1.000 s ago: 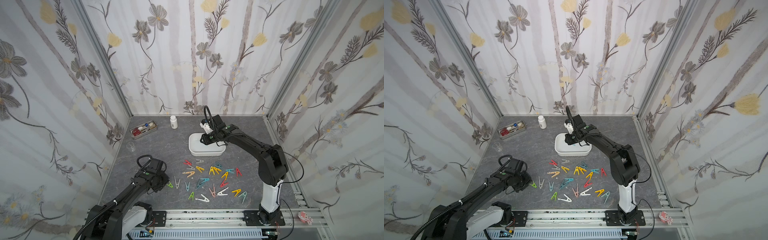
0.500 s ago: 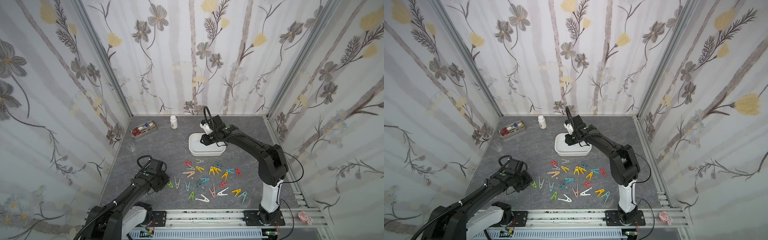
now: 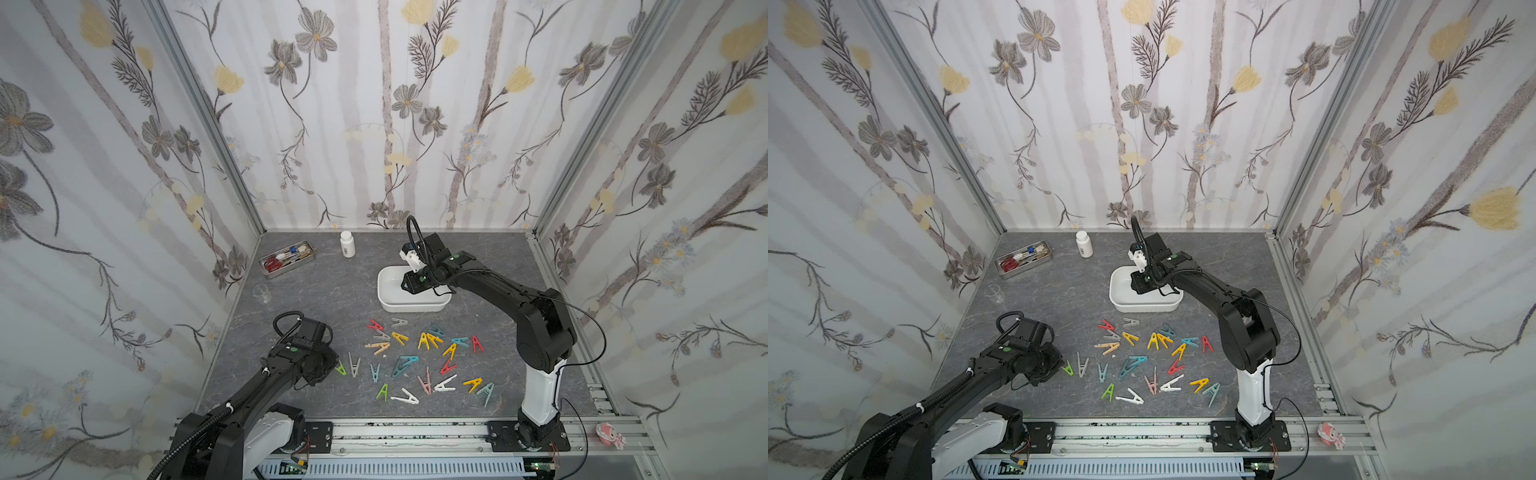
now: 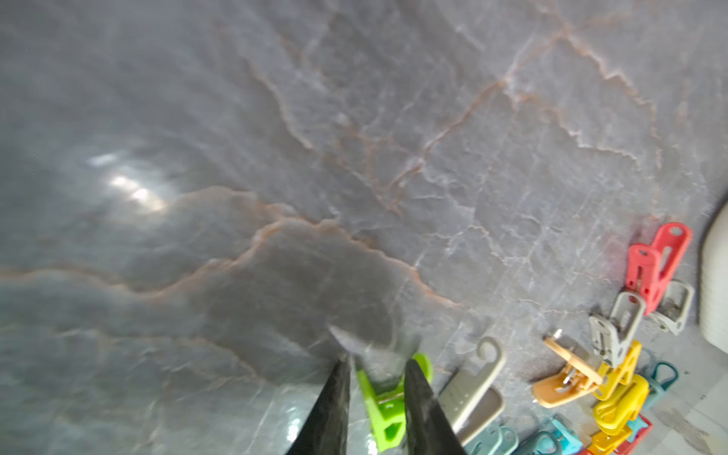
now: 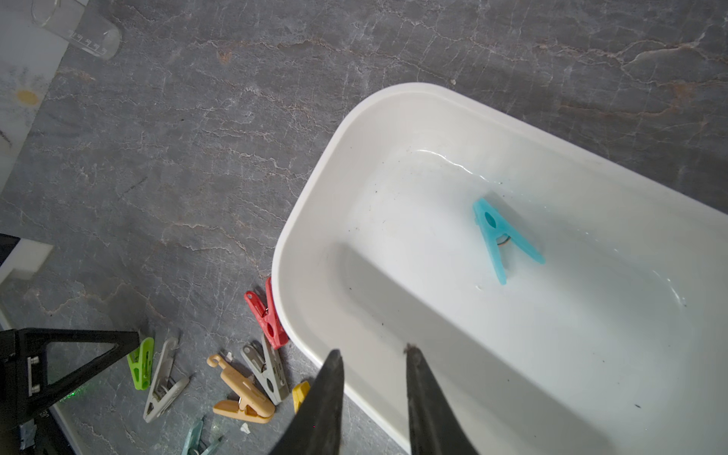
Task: Put the clothespins into the storage box
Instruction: Pick up the clothespin from the center of the board.
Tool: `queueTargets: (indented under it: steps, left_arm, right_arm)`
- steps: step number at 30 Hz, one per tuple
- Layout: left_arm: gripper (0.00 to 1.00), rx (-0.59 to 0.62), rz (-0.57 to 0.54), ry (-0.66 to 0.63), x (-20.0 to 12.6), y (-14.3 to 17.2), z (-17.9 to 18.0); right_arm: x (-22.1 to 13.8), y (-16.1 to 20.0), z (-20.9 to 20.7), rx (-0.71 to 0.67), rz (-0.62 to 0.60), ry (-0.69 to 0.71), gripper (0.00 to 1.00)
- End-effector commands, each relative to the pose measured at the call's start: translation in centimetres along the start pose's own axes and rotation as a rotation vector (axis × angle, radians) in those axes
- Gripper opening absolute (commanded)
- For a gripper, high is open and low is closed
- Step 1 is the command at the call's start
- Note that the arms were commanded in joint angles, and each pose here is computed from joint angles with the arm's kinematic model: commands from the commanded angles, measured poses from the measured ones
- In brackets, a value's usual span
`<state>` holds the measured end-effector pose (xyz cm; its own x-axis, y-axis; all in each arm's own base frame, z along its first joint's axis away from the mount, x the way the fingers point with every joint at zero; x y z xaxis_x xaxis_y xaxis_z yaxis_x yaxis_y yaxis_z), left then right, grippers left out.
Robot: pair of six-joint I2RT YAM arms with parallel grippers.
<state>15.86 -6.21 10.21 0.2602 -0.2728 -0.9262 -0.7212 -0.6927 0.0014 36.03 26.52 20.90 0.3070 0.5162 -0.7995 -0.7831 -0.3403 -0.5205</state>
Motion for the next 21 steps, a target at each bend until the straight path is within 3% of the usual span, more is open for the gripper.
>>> queueTargets:
  steps: [1, 9, 21]
  left_arm:
    - [0.28, -0.006, 0.038, -0.106, 0.5, 0.5, 1.5]
    - [0.19, 0.001, 0.076, -0.154, 0.6, 1.1, 2.5]
    - [0.21, 0.072, 0.129, -0.231, 0.9, 1.1, 2.6]
  right_arm:
    - [-0.6, -0.1, 0.2, -0.025, -0.017, -0.01, 0.3]
    - [-0.4, 0.2, 0.1, -0.025, -0.02, -0.009, 0.29]
    - [-0.6, 0.8, -0.1, -0.02, -0.025, -0.004, 0.29]
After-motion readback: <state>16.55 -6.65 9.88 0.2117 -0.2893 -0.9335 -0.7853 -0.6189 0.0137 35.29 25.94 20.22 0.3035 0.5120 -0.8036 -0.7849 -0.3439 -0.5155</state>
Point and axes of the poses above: each gripper's point midway between its finger pads, its own x axis out along the fingers, its own z axis along the line the jaws close on, y = z × x, the point moved 10 cm from there along -x, back along the fingers, and after that the axes turned 1 degree about x, right-handed, at the moved point
